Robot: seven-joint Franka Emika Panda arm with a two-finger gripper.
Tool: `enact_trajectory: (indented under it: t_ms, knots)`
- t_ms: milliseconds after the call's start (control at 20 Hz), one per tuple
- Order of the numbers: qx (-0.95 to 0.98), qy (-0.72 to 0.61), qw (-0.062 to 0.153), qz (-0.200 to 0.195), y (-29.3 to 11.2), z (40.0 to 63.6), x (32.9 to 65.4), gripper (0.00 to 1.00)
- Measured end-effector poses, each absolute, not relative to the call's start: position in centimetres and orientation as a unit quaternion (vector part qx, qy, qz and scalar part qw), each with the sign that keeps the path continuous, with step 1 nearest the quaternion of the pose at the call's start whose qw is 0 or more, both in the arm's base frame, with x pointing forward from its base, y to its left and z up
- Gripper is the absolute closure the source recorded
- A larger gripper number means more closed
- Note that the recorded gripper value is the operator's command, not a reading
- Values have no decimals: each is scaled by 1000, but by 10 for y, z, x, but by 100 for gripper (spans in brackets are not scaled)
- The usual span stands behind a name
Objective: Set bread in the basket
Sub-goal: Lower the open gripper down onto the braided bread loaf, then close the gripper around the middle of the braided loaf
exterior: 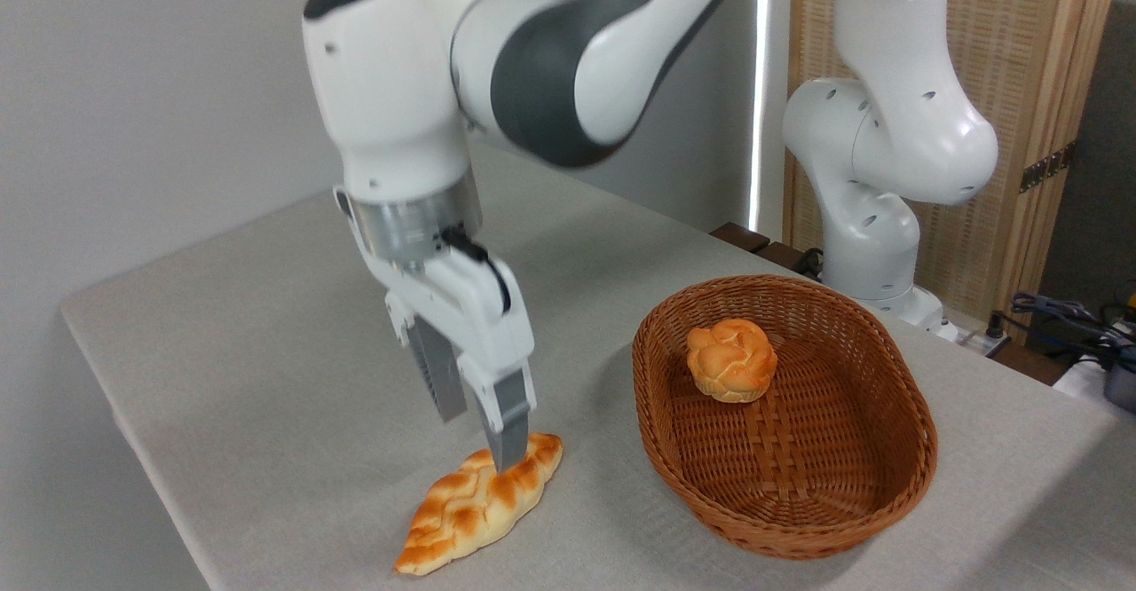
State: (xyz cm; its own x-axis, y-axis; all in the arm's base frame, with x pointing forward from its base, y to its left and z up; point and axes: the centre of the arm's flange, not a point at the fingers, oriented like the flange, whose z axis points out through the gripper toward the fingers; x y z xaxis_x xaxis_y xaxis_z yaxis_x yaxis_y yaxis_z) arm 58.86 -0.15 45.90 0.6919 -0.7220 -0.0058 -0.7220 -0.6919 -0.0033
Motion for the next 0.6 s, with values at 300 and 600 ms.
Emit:
enact_trajectory:
  t_ms: [300, 600]
  knots:
    - [-918, 396, 5, 16, -1, 425, 593, 0]
    - [-917, 398, 4, 21, -3, 416, 591, 0]
